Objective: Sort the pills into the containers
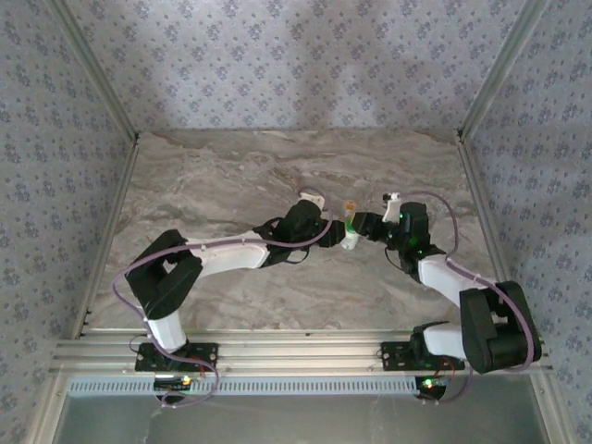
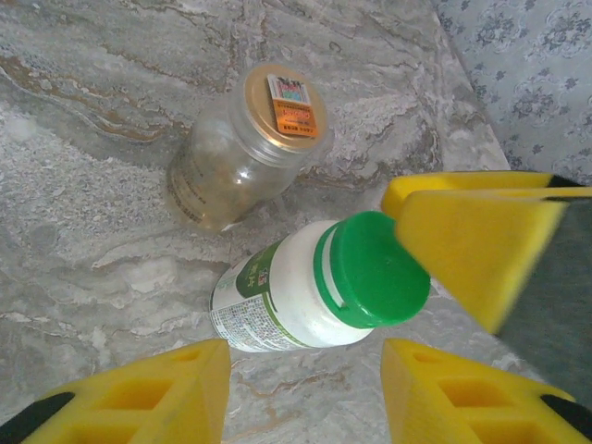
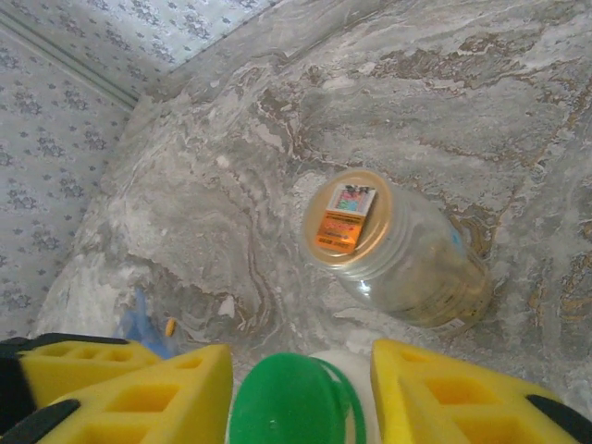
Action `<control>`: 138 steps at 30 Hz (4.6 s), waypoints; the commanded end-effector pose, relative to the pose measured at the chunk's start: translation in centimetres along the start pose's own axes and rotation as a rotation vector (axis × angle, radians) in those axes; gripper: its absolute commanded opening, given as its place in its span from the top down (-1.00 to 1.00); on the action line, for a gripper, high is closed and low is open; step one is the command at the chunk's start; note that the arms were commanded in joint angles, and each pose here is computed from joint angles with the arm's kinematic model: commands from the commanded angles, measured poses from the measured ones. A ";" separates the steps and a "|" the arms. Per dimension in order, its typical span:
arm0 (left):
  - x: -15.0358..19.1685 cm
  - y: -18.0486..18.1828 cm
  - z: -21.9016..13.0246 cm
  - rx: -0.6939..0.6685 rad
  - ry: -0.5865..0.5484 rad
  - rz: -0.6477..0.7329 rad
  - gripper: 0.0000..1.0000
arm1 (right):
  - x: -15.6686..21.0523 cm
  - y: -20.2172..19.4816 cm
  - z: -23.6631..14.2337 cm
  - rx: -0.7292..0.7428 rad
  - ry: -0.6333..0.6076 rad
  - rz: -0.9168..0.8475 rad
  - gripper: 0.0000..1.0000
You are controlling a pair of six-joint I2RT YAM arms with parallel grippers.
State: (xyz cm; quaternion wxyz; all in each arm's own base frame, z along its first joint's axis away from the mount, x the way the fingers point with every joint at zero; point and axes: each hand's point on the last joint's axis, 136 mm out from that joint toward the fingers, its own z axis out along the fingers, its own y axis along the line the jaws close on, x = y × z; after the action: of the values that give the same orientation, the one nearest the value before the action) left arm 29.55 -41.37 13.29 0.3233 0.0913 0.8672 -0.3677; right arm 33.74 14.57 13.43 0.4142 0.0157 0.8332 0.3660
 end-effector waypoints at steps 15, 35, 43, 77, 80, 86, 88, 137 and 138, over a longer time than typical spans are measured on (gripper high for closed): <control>-1.7 -1.4 3.2 0.061 0.014 -0.025 0.12 | 1.3 -0.6 -1.9 0.011 0.119 0.115 0.21; 0.6 0.6 4.9 0.021 0.079 -0.054 0.26 | 3.7 -4.1 -0.9 0.085 0.180 0.195 0.37; 2.5 2.2 5.3 -0.004 0.107 -0.107 0.30 | 7.3 -5.3 -1.2 0.137 0.240 0.203 0.47; 3.6 3.0 5.5 -0.052 0.120 -0.141 0.36 | 4.6 -4.3 -1.5 0.219 0.088 0.151 0.57; 2.2 2.4 5.2 -0.048 0.100 -0.129 0.33 | 1.3 -3.4 -2.1 0.205 0.032 0.138 0.52; -1.7 -0.3 4.2 -0.005 0.054 -0.094 0.25 | -2.2 -0.8 -3.8 0.166 -0.012 0.083 0.45; -3.2 -1.6 3.6 0.014 0.034 -0.073 0.20 | -2.7 0.3 -4.6 0.167 -0.016 0.035 0.42; -2.8 25.2 -15.5 -0.319 -0.223 -0.462 0.17 | 16.8 12.4 10.0 0.090 0.727 -0.855 -0.32; -2.7 25.3 -15.3 -0.323 -0.220 -0.464 0.17 | 17.0 12.1 10.2 0.097 0.732 -0.856 -0.32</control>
State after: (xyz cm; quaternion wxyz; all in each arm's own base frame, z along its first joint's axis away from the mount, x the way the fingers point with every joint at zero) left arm 32.47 -11.60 6.61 0.3108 -0.2064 0.8873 -0.2710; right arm 25.37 34.41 5.22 0.1962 -0.4272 0.8736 0.1256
